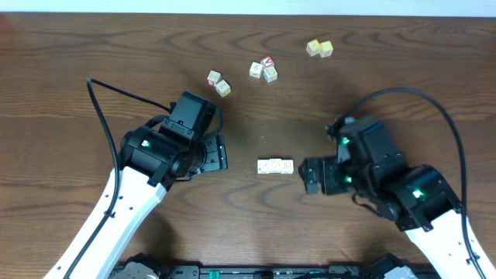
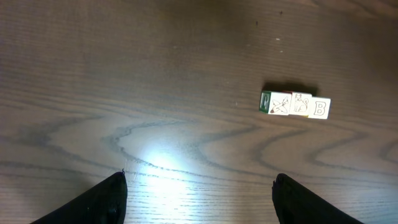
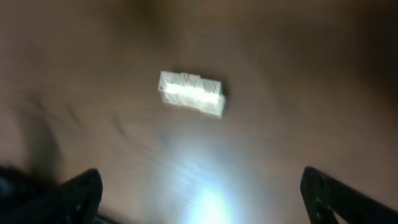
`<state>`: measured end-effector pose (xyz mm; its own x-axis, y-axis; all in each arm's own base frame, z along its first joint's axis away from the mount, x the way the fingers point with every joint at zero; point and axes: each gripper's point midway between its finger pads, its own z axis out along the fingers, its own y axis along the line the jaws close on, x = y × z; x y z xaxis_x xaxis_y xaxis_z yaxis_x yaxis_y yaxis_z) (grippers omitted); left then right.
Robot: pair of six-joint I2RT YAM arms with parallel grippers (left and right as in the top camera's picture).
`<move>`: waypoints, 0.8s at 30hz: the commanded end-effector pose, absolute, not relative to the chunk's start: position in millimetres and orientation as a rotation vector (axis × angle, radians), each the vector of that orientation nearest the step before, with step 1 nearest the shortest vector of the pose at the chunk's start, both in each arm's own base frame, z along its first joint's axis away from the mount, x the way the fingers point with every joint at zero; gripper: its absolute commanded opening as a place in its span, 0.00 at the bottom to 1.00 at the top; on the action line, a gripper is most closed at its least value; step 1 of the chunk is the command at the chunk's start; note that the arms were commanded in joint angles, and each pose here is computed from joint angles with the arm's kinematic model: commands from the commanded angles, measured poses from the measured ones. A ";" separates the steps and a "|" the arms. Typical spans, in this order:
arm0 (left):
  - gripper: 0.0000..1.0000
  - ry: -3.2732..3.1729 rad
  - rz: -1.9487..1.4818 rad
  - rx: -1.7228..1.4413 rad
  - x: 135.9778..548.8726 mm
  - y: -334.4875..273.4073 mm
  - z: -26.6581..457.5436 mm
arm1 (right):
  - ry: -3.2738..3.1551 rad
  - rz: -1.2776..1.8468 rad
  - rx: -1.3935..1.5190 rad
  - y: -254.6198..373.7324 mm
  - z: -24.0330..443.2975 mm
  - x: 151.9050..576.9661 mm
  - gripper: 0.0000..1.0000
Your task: Lift 3 blocks
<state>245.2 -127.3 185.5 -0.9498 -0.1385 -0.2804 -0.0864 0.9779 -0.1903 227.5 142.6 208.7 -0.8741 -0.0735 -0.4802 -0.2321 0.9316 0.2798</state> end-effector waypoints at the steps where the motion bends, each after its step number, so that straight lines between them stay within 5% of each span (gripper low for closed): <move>1: 0.75 2.812 -0.242 -0.179 248.6 -125.4 189.9 | 2.364 0.482 -0.457 132.6 224.5 240.0 0.99; 12: 0.75 2.812 -0.242 -0.179 248.6 -125.4 189.9 | 1.771 0.320 -0.185 53.7 240.5 240.7 0.99; 24: 0.75 2.812 -0.242 -0.179 248.6 -125.4 189.9 | 1.514 0.129 -0.056 19.1 206.2 240.9 0.99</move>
<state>245.7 -127.0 185.5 -0.9494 -0.1387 -0.2818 -0.0872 0.9783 -0.1877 238.8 33.2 208.8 0.0216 0.0615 -0.9979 -0.1987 0.9785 0.0560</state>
